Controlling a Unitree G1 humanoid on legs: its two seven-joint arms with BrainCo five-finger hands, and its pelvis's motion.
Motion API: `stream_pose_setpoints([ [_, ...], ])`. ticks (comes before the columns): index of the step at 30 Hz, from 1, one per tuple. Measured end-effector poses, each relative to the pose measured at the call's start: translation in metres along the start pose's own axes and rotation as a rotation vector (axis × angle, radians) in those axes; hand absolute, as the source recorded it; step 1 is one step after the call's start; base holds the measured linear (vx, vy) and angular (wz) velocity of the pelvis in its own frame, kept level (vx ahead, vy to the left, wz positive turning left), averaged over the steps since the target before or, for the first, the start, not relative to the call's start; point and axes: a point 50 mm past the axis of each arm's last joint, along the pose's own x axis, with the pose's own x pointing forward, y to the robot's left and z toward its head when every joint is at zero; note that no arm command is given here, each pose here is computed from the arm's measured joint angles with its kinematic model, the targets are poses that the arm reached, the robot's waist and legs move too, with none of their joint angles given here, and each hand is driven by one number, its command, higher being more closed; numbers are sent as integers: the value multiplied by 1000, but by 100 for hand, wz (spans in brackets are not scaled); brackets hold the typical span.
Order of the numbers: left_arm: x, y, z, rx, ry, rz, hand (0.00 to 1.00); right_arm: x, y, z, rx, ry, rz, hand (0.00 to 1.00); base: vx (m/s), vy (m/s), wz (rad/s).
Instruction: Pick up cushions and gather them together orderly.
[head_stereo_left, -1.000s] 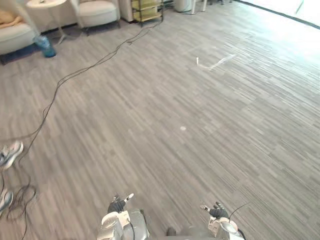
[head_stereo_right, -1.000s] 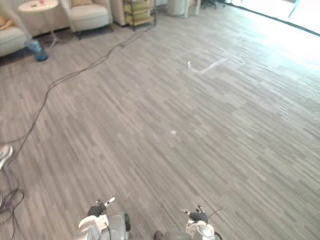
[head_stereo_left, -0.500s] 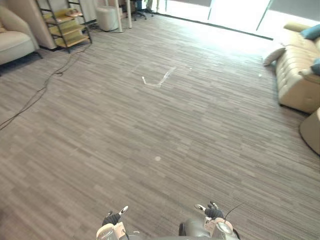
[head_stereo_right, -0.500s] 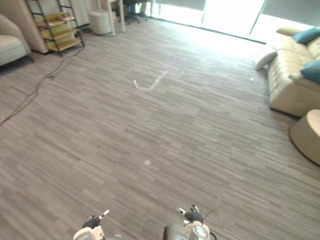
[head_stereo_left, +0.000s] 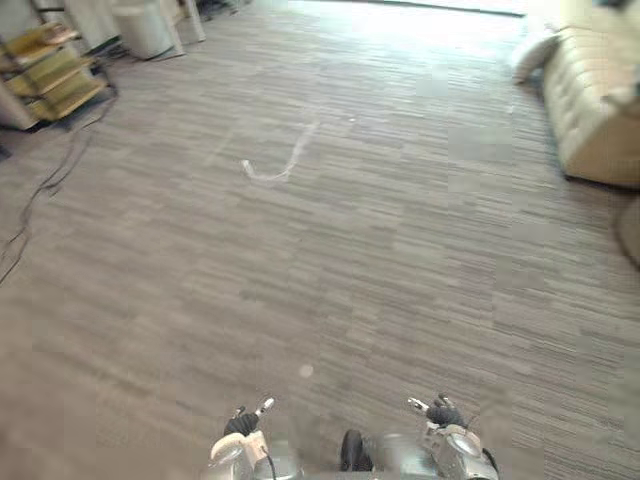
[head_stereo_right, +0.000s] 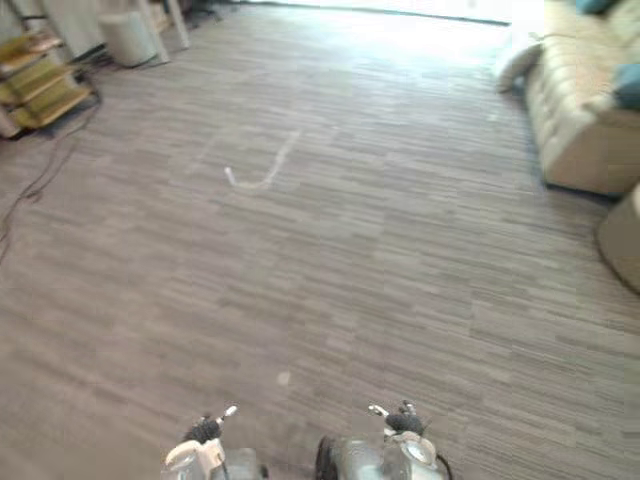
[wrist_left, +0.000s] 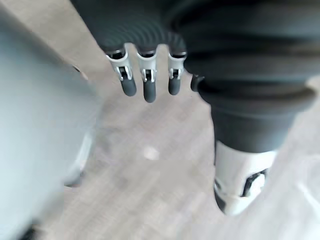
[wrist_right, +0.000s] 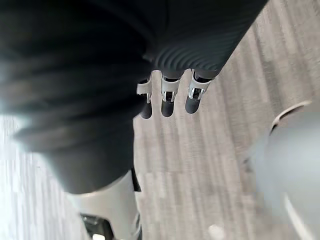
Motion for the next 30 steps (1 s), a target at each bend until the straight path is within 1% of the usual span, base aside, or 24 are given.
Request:
stream_pose_setpoints([
  [6,-4,4,-9,-46,5,24,0,-1,7,-8,1,43,14,0,600,217,-86],
  [11,-2,14,-8,-32,15,48,0,-4,0,-23,-6,86,-2,0,776,431,-75],
  [13,-1,17,-13,-4,52,55,0,-4,-1,-14,-20,35,9,0,607,292,-34],
  [16,-1,13,-15,17,62,42,0,-4,-1,-5,-13,-15,11,0,539,184,-13],
  [18,-1,13,-16,22,70,43,0,-4,-4,-2,-5,-29,2,0,472,109,1],
  [20,0,8,-16,65,78,21,0,-3,-18,0,-3,-31,-40,0,594,50,45],
  [23,-2,8,-20,100,85,16,0,-5,-30,-12,18,12,-80,0,704,-88,74],
  [24,-4,3,-27,87,105,5,0,-4,-39,-5,-9,-11,-95,0,751,-155,41],
  [26,-8,-3,-37,65,131,-6,0,-3,-40,0,-26,-23,-94,0,712,-162,-2],
  [27,-9,-7,-38,35,131,-14,0,-3,-46,5,-37,-35,-107,0,696,-149,-10],
  [30,-7,-4,-30,11,100,-14,0,-1,-44,6,-42,-23,-107,0,708,-64,-27],
])
